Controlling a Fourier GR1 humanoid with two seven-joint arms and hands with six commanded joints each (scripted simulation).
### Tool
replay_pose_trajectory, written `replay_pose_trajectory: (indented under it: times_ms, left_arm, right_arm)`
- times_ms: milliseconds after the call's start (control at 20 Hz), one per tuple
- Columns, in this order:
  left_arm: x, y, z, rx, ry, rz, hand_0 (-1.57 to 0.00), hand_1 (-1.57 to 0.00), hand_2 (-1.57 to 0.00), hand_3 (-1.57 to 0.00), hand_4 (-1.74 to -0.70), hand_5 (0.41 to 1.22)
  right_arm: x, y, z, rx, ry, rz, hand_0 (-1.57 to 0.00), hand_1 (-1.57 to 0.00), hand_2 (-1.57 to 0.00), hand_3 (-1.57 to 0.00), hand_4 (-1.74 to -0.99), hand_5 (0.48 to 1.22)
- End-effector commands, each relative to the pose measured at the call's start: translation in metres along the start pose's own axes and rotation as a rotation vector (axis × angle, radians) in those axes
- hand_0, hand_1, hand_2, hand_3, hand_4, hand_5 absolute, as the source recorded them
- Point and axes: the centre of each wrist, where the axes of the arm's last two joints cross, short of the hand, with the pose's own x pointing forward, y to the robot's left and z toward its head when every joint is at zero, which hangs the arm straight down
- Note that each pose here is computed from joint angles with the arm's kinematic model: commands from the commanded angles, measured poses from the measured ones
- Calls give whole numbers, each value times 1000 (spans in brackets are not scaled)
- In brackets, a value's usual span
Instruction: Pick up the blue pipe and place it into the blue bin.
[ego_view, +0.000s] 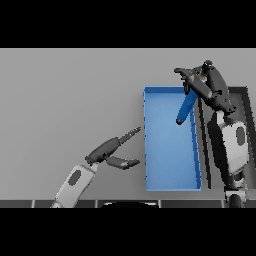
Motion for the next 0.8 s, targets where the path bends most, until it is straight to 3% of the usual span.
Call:
replay_pose_trajectory:
  times_ms: [0,150,350,450,550,600,650,700,750]
  left_arm:
    - [-1,1,2,-3,-8,1,1,1,1,1,-877,483]
    - [0,-2,4,-15,-18,-1,1,1,1,1,-868,481]
    - [-2,-5,2,-11,-11,11,1,1,1,1,-877,479]
    - [-2,-4,2,-10,-1,3,1,1,1,1,-880,475]
    - [0,-5,1,-13,-10,2,1,1,1,1,-883,479]
    - [0,-7,0,-13,-8,5,1,1,1,1,-885,481]
    - [-1,-7,-1,-16,-4,1,1,1,1,1,-886,483]
    - [0,-6,-1,-10,-1,1,1,1,1,1,-885,486]
    - [0,-6,-1,-8,3,-2,1,1,1,1,-883,490]
  right_arm:
    - [-15,-4,5,-38,52,-10,-1571,-1571,-1571,-1571,-1499,1221]
    - [-35,-15,19,-141,167,-20,-1571,-1571,-1571,-1571,-1499,1221]
    - [-84,-22,39,-257,347,-47,-1571,-1571,-1571,-1571,-1499,1221]
    - [-97,-24,47,-282,417,-37,-1571,-1571,-1571,-1025,-1586,1221]
    - [-111,-26,54,-281,508,-8,-1571,-1571,-1571,-681,-1642,1221]
    - [-120,-25,59,-286,564,6,-1571,-1571,-1571,-617,-1662,1221]
    - [-126,-25,63,-301,615,7,-1571,-1571,-1571,-808,-1617,1199]
    - [-133,-27,66,-326,674,-6,-1571,-1514,-1454,-960,-1573,1188]
    - [-139,-27,66,-335,716,-25,-1257,-1211,-1163,-768,-1515,1176]
